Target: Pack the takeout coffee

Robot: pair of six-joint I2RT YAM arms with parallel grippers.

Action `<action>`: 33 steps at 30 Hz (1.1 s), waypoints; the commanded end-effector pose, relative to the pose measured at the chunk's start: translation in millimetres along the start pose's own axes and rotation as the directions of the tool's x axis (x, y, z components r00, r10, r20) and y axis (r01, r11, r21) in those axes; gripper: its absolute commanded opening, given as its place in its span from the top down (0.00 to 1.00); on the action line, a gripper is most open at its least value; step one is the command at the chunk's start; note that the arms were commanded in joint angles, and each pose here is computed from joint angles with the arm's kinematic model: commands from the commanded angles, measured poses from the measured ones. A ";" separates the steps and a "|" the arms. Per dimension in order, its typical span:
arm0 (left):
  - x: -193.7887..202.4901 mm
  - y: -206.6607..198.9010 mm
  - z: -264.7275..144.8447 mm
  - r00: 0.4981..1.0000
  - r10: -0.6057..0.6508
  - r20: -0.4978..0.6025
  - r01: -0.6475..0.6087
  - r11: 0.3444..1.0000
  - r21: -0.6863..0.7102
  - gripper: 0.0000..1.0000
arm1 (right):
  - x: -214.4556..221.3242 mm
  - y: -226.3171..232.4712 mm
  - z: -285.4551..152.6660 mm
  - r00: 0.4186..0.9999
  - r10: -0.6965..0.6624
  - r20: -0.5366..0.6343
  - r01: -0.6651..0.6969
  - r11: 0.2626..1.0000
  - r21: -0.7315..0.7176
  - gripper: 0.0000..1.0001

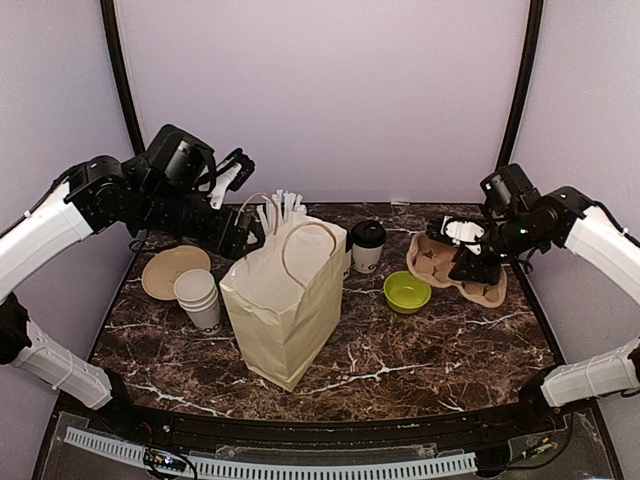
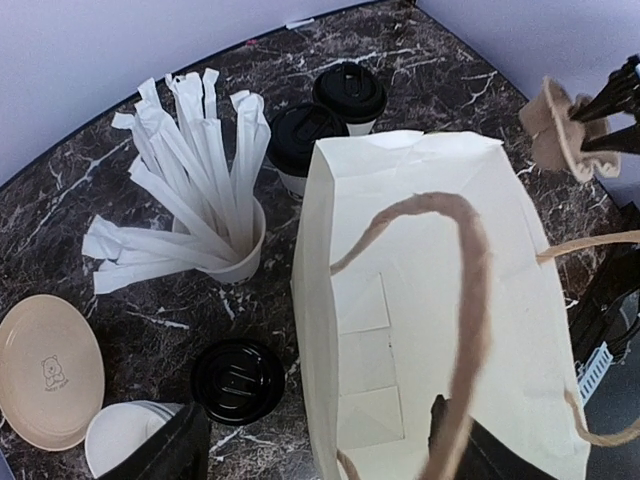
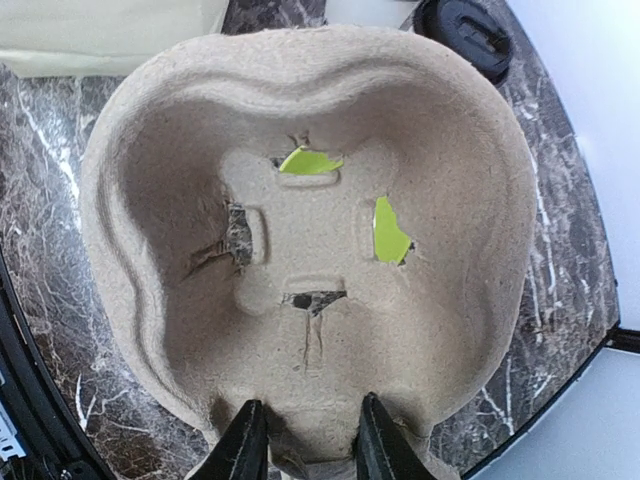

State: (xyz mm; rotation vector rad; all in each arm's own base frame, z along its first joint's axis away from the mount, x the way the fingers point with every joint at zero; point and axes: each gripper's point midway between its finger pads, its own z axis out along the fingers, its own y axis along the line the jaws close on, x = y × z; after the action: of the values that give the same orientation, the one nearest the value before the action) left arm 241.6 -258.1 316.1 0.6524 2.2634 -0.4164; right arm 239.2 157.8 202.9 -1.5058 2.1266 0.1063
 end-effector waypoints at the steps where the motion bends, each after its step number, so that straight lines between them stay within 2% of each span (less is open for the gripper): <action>1: 5.0 -1.9 28.5 0.998 0.024 -0.066 -0.024 1.000 -0.009 0.23 | -25.8 -16.3 -22.7 0.996 -0.016 0.085 0.014 0.999 0.029 0.72; 3: 5.6 -2.6 42.0 0.994 0.016 -0.107 -0.018 1.000 -0.020 0.29 | -35.8 -23.9 -31.7 0.993 -0.022 0.114 0.016 0.999 0.052 0.72; 5: 5.7 -5.4 52.5 0.990 0.020 -0.138 -0.022 1.000 -0.017 0.40 | -46.1 -33.0 -41.4 0.989 -0.025 0.144 0.014 0.997 0.080 0.72; 8: 6.3 -14.3 62.2 0.986 0.029 -0.163 -0.026 0.999 0.022 0.52 | -67.4 -45.4 -58.1 0.977 -0.036 0.209 0.012 0.993 0.114 0.71; 9: 2.9 -18.3 61.6 0.987 0.037 -0.156 -0.031 0.999 0.043 0.60 | -78.7 -50.3 -68.2 0.969 -0.045 0.242 0.014 0.992 0.127 0.71; 13: -7.3 -28.1 62.1 0.989 0.051 -0.136 -0.039 0.995 0.089 0.79 | -122.3 -59.1 -101.1 0.922 -0.076 0.380 0.031 0.992 0.122 0.70; 18: -19.4 -49.3 52.3 0.991 0.079 -0.106 -0.056 0.977 0.207 0.98 | -159.6 -50.1 -127.8 0.854 -0.116 0.507 0.090 0.993 0.075 0.70; 27: -31.5 -86.8 52.7 0.986 0.137 -0.091 -0.089 0.912 0.401 1.00 | -205.8 20.2 -156.9 0.757 -0.234 0.610 0.316 0.948 -0.029 0.70; 33: -35.2 -107.6 66.5 0.980 0.171 -0.099 -0.101 0.865 0.492 1.00 | -224.8 61.4 -193.1 0.657 -0.226 0.719 0.440 0.890 -0.123 0.69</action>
State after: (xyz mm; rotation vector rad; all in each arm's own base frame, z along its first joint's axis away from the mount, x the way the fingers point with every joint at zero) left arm 246.7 -372.4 299.0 1.0328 2.2898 -0.7978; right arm 201.6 298.0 432.1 -1.6078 1.3622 0.6044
